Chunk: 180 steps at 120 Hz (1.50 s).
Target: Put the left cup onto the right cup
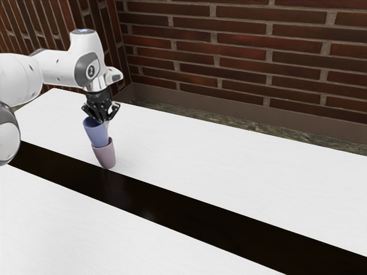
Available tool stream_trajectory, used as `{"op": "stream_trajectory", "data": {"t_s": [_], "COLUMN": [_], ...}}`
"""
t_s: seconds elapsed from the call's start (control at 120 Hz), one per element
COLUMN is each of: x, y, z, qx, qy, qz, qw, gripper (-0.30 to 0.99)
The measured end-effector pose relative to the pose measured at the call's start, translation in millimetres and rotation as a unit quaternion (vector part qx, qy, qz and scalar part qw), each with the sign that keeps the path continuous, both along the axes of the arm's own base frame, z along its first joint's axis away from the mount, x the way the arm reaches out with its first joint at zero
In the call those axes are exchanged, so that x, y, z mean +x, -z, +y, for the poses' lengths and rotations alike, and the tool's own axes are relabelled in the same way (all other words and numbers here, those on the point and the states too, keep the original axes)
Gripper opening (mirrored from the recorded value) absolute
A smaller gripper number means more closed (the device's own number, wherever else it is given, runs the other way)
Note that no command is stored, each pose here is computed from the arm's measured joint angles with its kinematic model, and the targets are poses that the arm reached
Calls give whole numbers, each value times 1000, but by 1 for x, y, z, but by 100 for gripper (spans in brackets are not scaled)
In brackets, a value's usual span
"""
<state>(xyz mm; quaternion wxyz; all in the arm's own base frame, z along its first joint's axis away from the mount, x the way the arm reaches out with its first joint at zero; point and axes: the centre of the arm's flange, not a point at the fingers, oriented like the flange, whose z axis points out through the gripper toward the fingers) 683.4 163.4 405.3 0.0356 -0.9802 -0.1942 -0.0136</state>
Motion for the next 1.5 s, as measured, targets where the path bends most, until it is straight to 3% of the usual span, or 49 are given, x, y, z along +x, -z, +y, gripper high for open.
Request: {"op": "stream_trajectory", "data": {"t_s": [0.233, 0.458, 0.892, 1.158, 1.342, 1.5], "x": [1, -1, -28, -61, -95, -116], "y": [1, -13, -108, -163, -200, -214], "z": [-3, -3, -36, -92, -126, -153], "qx": [-8, -10, -12, -11, 20, 28], "qy": [0, 1, 23, 59, 86, 110], "qz": [-5, -16, -70, -72, -77, -79], "qw": [1000, 1000, 997, 996, 993, 990], "gripper": [38, 58, 68, 69, 69, 69]}}
